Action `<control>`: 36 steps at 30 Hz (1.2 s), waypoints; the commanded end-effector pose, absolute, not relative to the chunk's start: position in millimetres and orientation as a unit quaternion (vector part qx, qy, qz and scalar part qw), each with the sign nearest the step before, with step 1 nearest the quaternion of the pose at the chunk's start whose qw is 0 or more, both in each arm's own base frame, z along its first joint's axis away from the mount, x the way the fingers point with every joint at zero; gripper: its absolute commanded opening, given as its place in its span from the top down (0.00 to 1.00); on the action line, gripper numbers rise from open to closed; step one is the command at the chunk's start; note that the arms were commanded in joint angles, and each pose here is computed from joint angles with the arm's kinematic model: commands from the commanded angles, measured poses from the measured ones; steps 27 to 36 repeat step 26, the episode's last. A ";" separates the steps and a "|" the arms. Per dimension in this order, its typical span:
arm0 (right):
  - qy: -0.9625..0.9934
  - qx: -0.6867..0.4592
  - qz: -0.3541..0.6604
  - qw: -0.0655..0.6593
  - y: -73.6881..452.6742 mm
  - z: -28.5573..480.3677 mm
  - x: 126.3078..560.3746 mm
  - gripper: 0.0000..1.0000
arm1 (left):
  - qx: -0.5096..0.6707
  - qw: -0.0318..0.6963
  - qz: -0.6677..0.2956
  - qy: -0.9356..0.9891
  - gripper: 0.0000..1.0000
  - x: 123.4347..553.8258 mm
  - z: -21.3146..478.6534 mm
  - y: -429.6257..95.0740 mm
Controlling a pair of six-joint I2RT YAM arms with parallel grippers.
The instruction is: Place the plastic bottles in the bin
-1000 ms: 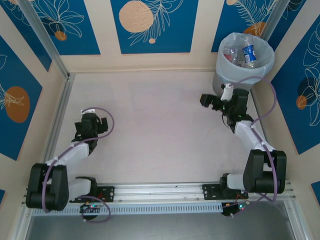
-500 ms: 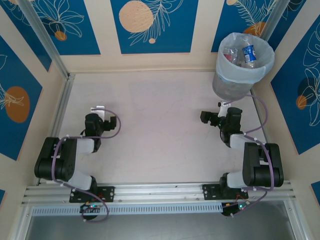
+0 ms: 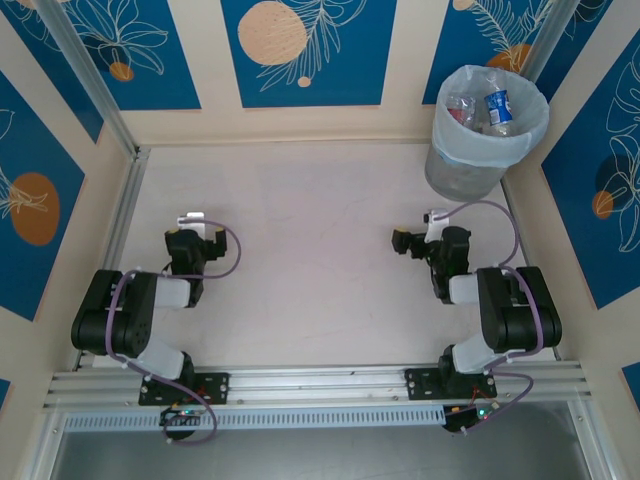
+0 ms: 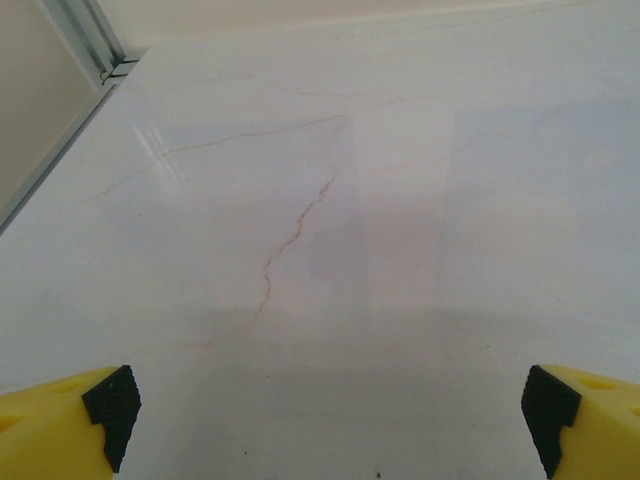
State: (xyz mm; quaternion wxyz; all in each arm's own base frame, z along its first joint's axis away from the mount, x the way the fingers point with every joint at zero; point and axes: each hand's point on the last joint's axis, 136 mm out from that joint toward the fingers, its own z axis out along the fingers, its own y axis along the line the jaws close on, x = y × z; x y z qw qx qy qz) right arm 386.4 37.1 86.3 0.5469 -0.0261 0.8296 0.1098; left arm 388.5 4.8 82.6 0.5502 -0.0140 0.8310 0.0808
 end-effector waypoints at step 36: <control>0.817 -0.057 0.147 0.554 42.6 97.1 390.3 0.01 | 0.020 0.561 0.046 0.826 0.01 394.3 89.8 -12.4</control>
